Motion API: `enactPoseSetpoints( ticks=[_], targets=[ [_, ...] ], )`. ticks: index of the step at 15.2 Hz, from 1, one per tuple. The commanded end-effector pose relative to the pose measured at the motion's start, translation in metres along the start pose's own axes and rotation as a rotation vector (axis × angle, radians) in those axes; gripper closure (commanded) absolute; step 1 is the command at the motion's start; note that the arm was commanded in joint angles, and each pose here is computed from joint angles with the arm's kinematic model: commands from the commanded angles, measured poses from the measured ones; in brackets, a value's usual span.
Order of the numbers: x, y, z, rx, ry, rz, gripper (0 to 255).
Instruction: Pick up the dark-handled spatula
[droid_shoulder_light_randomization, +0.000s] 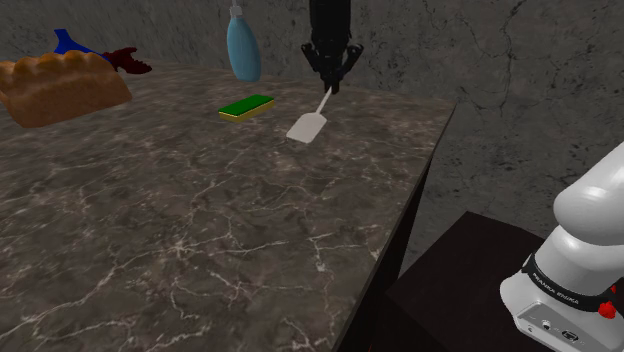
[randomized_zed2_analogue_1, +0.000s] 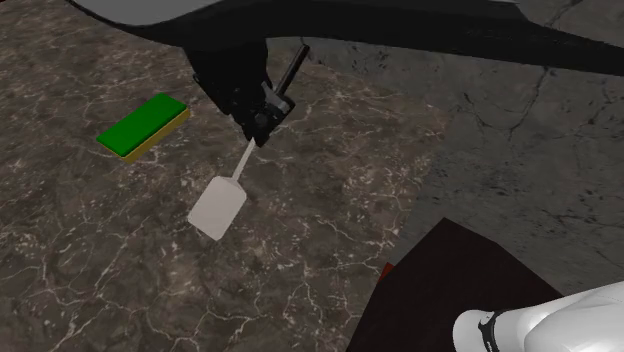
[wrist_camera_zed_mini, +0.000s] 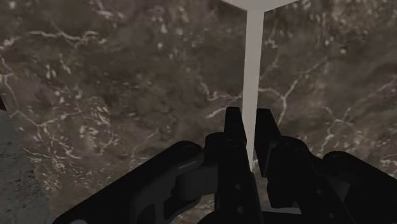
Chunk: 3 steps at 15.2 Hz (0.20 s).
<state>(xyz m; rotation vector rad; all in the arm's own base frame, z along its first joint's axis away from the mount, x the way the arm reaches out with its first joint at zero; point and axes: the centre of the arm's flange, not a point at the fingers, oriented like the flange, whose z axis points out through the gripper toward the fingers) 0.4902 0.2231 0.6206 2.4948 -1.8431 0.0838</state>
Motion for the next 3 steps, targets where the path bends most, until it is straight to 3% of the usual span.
enactPoseSetpoints(
  ticks=[1,3],
  targets=[
    [0.0004,-0.0008,-0.0106,0.000,0.000,0.000,255],
    [0.0005,-0.0008,-0.0114,0.000,0.000,0.000,255]
  ],
)
